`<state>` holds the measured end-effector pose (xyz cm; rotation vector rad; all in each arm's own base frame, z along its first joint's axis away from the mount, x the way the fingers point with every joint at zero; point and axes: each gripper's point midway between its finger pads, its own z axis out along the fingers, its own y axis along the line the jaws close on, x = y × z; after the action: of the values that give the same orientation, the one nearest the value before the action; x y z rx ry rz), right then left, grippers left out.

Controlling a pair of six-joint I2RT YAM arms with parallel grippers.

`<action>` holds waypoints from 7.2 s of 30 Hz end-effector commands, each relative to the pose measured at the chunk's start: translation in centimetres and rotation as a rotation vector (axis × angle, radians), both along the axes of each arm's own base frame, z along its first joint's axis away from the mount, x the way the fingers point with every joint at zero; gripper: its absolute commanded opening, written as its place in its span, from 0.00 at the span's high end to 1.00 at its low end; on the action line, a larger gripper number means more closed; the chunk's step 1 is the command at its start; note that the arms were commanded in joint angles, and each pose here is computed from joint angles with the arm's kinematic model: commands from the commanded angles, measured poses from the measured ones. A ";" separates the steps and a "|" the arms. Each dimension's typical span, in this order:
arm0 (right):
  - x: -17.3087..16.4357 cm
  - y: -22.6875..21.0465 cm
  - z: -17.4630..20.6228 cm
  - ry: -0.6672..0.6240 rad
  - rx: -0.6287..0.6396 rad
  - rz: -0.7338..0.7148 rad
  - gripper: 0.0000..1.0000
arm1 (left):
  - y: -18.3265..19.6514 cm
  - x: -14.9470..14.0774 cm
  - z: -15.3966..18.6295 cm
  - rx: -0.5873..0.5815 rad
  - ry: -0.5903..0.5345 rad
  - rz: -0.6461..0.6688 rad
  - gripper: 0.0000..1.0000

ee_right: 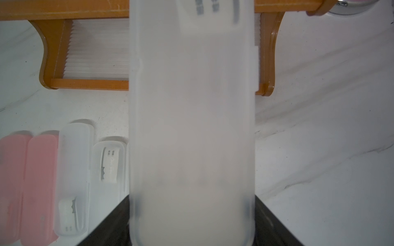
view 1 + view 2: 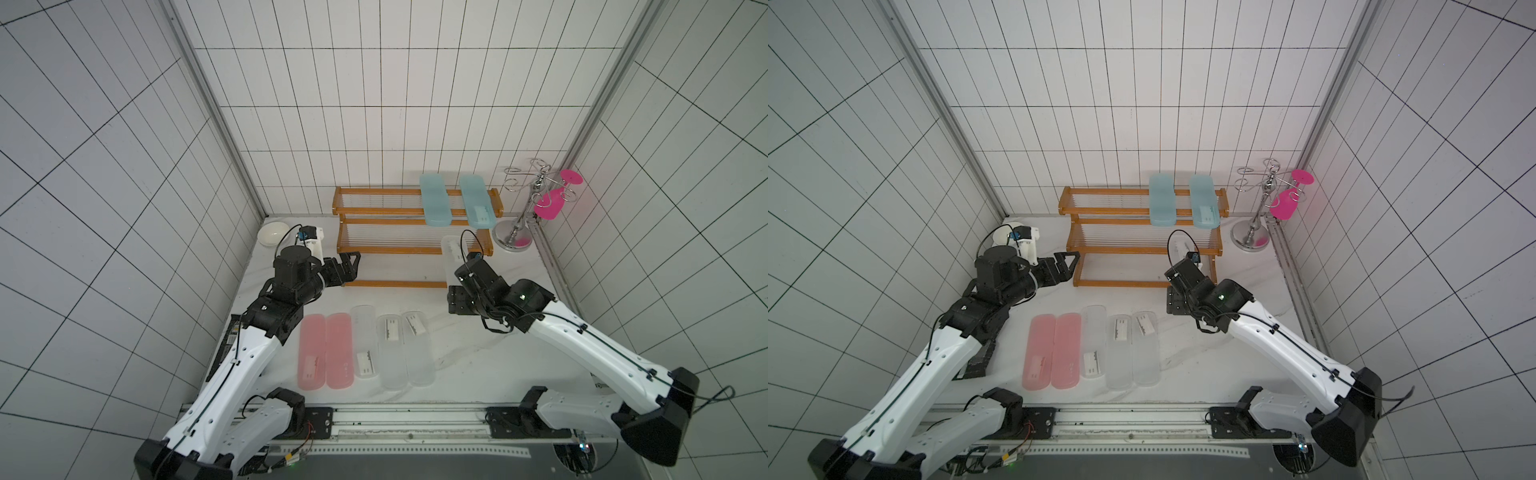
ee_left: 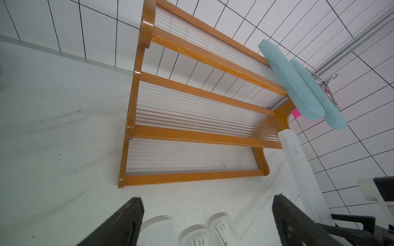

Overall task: Place the pencil cases on the shelf according to color
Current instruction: Place the pencil case on the shelf, then pick up the pencil case from the center of the board.

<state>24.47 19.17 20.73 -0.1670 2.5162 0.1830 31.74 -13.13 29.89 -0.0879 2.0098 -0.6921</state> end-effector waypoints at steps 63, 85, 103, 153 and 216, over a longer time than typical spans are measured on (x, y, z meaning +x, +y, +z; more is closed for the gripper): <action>9.5 -0.7 2.1 -0.111 0.022 -0.149 0.02 | 1.3 -5.9 -2.4 -0.070 0.111 -0.018 0.02; -6.0 2.2 -6.6 0.016 0.115 -0.011 0.04 | -0.5 -9.6 -11.9 -0.109 0.431 0.041 0.02; -11.3 9.8 -16.7 0.184 0.005 0.111 0.04 | 1.1 -10.5 -14.2 -0.079 0.459 0.133 0.02; -15.3 6.0 -16.9 0.175 -0.112 0.131 0.00 | 1.4 -11.4 -13.0 -0.009 0.369 0.145 0.02; -14.1 4.9 -11.5 -0.009 -0.090 0.106 0.39 | 3.9 -11.3 -4.5 -0.001 0.124 0.181 0.02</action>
<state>9.53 24.13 6.23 -0.3567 2.5906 0.1225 20.21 -9.58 23.82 -0.3389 2.1418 -0.6001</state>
